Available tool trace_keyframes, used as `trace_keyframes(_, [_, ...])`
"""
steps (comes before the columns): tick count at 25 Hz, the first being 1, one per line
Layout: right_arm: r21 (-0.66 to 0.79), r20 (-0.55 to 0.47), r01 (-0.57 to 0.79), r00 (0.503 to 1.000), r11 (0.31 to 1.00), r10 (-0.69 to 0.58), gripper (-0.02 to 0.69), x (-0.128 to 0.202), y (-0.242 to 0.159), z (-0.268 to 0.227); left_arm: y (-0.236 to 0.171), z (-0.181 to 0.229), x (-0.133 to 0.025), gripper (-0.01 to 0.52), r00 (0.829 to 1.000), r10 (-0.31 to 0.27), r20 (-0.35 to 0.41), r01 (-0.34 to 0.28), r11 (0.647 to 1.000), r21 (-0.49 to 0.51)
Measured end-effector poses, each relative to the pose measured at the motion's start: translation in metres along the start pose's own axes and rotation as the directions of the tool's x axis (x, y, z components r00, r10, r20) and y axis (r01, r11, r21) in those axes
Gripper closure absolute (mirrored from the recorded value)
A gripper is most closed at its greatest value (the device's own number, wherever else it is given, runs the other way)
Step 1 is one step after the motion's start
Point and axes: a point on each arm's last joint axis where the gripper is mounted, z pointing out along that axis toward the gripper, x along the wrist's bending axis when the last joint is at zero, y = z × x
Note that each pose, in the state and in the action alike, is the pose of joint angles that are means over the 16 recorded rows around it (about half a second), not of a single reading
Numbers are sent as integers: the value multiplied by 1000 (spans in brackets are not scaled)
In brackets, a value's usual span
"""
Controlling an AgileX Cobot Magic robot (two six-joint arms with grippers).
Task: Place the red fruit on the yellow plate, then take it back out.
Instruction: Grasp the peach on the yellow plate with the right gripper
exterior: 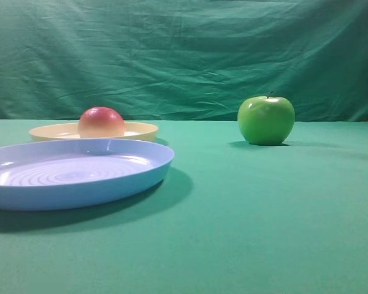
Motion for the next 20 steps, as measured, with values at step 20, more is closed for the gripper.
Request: trace_keyframes(20, [-152, 171, -19, 984, 988, 45, 665, -13, -116, -65, 0, 0, 0, 514, 1000, 0, 0, 0, 1000, 0])
